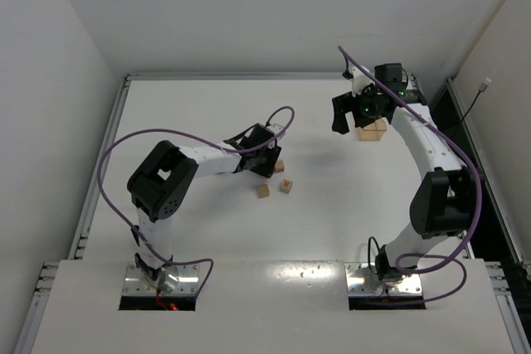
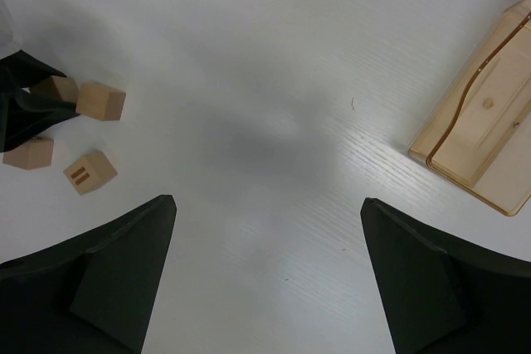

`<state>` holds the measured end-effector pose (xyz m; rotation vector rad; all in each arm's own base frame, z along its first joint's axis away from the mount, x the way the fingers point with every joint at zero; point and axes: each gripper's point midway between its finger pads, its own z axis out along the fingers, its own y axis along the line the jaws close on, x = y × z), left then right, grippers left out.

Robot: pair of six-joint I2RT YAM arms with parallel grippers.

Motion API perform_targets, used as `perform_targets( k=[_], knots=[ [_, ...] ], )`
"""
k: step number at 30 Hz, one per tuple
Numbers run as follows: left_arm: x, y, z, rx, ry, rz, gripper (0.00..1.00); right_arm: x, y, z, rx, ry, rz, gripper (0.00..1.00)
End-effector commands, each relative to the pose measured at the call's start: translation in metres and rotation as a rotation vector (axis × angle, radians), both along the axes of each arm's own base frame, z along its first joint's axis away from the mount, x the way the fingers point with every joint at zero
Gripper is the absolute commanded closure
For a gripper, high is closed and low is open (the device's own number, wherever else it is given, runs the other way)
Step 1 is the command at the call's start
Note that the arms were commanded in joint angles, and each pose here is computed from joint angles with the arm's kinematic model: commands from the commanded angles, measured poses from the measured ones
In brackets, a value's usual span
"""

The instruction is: Build the wood block tower

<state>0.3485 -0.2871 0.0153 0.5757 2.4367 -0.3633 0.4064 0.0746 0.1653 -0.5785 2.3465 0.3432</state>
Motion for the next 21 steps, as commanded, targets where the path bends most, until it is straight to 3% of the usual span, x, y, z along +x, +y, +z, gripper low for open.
perform_targets(
  k=[1,4,6,21],
  knots=[
    [-0.016,-0.005,-0.018,0.011,0.099,0.018,0.67,0.007,0.002,0.009,-0.002,-0.033,0.01,0.09],
    [-0.016,-0.002,-0.026,0.029,0.115,0.038,0.83,0.008,0.0,0.009,-0.015,-0.037,0.011,0.09],
    [-0.015,-0.002,-0.028,0.028,0.127,0.066,1.0,0.008,-0.001,0.009,-0.022,-0.038,0.005,0.09],
    [-0.018,0.029,-0.034,0.085,0.161,0.377,1.0,0.007,-0.001,0.006,-0.023,-0.019,0.005,0.09]
  ],
)
